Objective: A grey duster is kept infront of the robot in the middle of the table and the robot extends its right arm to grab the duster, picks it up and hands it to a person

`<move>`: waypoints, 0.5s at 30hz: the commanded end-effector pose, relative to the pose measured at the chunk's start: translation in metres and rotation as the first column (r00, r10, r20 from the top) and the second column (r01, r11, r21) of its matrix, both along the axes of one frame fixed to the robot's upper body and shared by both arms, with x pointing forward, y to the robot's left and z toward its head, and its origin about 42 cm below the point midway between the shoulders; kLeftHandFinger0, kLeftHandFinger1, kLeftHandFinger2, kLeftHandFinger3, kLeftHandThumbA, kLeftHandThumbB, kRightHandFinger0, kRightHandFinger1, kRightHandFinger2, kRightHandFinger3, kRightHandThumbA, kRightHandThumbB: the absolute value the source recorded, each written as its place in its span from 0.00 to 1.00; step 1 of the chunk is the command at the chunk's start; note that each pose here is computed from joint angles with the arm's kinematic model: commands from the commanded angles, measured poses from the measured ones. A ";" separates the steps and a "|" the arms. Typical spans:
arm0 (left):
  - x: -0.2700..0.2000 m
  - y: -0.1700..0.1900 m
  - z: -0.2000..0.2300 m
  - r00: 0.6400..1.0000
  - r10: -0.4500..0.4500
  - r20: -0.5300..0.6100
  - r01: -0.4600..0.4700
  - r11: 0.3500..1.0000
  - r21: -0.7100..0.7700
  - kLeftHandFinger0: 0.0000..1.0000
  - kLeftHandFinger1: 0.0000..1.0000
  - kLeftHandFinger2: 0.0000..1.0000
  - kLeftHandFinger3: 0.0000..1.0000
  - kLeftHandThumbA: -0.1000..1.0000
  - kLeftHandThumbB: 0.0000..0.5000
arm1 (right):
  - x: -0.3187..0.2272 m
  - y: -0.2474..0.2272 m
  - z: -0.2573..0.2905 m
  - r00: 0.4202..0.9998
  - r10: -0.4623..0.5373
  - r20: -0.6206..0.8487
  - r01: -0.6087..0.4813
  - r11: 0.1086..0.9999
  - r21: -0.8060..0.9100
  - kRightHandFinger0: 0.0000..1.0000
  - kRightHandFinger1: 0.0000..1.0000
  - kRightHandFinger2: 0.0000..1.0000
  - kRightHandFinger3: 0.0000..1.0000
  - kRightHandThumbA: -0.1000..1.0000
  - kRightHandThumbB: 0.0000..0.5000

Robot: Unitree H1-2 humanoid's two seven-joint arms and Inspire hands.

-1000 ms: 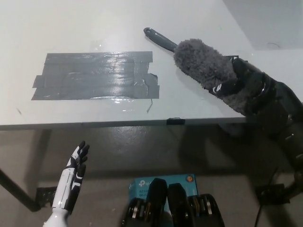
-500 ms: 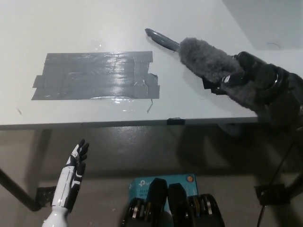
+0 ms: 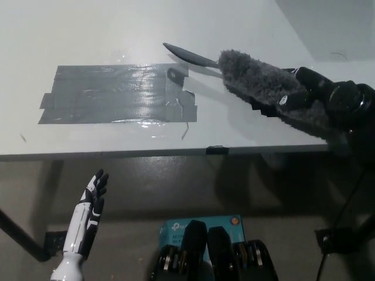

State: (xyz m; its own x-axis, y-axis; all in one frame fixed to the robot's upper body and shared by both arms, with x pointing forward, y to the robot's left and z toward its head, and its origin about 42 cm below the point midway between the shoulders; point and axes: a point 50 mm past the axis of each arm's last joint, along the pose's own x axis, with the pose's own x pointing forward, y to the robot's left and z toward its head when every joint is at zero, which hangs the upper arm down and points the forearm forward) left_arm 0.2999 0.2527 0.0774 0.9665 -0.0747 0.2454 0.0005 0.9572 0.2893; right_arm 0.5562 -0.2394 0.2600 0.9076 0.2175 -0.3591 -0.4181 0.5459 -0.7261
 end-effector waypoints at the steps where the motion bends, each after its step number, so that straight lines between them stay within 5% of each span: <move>1: 0.007 0.005 0.011 0.998 -0.007 0.062 0.007 1.000 0.002 1.00 1.00 1.00 1.00 1.00 0.68 | -0.007 -0.005 0.022 0.995 0.098 0.004 -0.098 0.989 0.110 0.42 0.66 0.69 0.41 0.00 0.45; 3: 0.007 0.005 0.012 0.998 -0.010 0.063 0.010 1.000 0.000 1.00 1.00 1.00 1.00 1.00 0.67 | -0.012 -0.009 0.022 0.995 0.102 0.014 -0.103 0.981 0.164 0.42 0.65 0.70 0.45 0.00 0.43; 4: 0.008 0.005 0.012 0.998 -0.008 0.065 0.008 1.000 0.003 1.00 1.00 1.00 1.00 1.00 0.68 | -0.015 -0.010 0.023 0.995 0.098 0.001 -0.096 0.971 0.218 0.28 0.61 0.74 0.49 0.00 0.38; 6: 0.008 0.005 0.012 0.998 -0.005 0.066 0.005 1.000 0.000 1.00 1.00 1.00 1.00 1.00 0.68 | -0.018 -0.011 0.023 0.996 0.088 -0.024 -0.075 0.943 0.324 0.24 0.63 0.81 0.52 0.00 0.36; 8: 0.008 0.005 0.013 0.998 -0.006 0.067 0.006 1.000 -0.002 1.00 1.00 1.00 1.00 1.00 0.66 | -0.024 -0.013 0.018 0.990 0.076 -0.119 0.009 0.808 0.589 0.15 0.62 0.97 0.75 0.00 0.37; 10: 0.010 0.005 0.014 0.997 -0.006 0.072 0.006 1.000 0.000 1.00 1.00 1.00 1.00 1.00 0.65 | -0.027 -0.011 0.014 0.978 0.115 -0.176 0.059 0.653 0.755 0.02 0.49 0.89 1.00 0.00 0.43; 12: 0.010 0.005 0.014 0.997 -0.004 0.072 0.005 1.000 -0.002 1.00 1.00 1.00 1.00 1.00 0.64 | -0.028 -0.009 0.012 0.978 0.117 -0.172 0.068 0.602 0.795 0.00 0.40 0.87 1.00 0.00 0.47; 15: 0.010 0.006 0.014 0.997 -0.004 0.072 0.004 1.000 -0.005 1.00 1.00 1.00 1.00 1.00 0.62 | -0.036 0.004 0.009 0.982 0.139 -0.130 0.054 0.453 0.890 0.00 0.28 0.80 1.00 0.00 0.39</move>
State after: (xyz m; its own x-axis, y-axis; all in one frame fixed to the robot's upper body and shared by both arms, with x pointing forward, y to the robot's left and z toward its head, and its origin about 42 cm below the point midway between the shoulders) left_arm 0.3036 0.2524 0.0790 0.9656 -0.0748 0.2492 -0.0001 0.9577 0.2879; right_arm 0.5275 -0.2600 0.2330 0.8701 0.3418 -0.3552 -0.4663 0.8045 -0.3680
